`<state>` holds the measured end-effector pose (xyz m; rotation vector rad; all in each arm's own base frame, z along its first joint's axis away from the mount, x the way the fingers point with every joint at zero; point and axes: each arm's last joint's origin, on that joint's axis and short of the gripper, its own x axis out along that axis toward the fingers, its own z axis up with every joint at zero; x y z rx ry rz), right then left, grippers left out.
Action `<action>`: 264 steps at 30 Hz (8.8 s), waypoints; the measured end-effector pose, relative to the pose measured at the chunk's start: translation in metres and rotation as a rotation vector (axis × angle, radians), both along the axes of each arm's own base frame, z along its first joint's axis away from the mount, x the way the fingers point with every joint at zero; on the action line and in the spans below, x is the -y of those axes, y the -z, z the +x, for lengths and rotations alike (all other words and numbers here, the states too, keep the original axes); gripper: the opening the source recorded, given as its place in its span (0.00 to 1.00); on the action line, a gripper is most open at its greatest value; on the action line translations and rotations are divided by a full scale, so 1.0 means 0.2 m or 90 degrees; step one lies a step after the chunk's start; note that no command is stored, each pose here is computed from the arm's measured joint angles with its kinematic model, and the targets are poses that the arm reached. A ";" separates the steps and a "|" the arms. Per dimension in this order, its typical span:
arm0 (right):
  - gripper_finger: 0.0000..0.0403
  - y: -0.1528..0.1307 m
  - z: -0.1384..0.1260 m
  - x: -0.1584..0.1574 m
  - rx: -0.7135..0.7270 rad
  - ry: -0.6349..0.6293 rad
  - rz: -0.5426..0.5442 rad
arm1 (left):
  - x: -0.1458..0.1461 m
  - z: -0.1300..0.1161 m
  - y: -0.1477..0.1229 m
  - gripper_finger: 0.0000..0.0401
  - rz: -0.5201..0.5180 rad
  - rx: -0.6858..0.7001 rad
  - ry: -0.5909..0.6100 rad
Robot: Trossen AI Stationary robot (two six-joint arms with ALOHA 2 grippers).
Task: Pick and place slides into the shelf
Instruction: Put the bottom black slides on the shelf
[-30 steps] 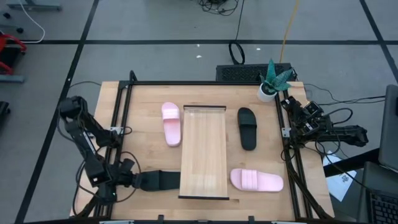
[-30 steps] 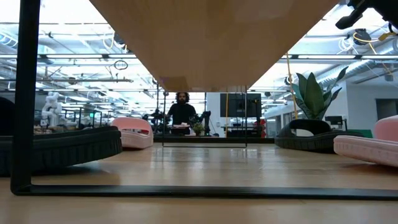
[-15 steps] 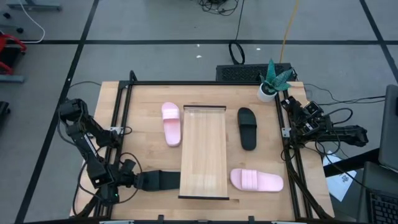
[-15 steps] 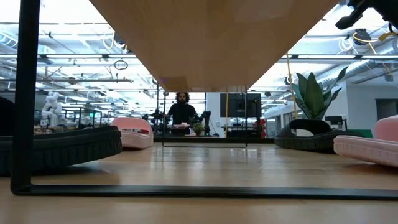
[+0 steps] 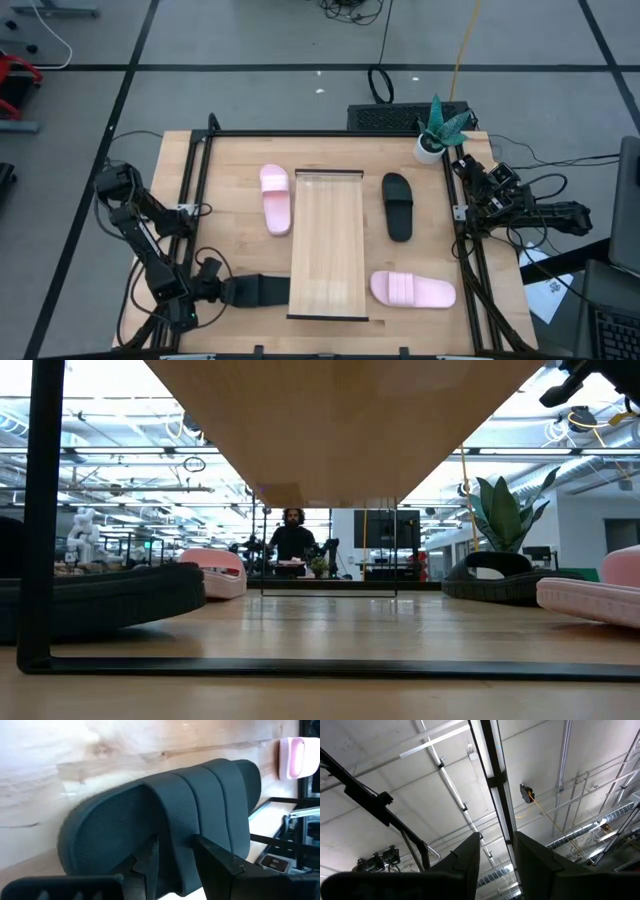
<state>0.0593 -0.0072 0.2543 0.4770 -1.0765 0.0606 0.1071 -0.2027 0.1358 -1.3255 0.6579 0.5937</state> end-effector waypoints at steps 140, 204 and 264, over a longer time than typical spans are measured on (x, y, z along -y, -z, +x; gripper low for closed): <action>0.27 0.00 0.00 0.01 -0.008 0.020 0.032 | -0.47 -0.14 -1.25 0.00 0.187 0.376 -0.073; 0.27 0.01 0.01 0.01 0.005 -0.026 0.086 | 0.17 0.75 -0.89 0.00 0.061 0.370 -0.053; 0.27 0.01 0.01 0.01 0.009 -0.040 0.094 | 0.07 0.82 -0.67 0.00 -0.018 0.313 0.013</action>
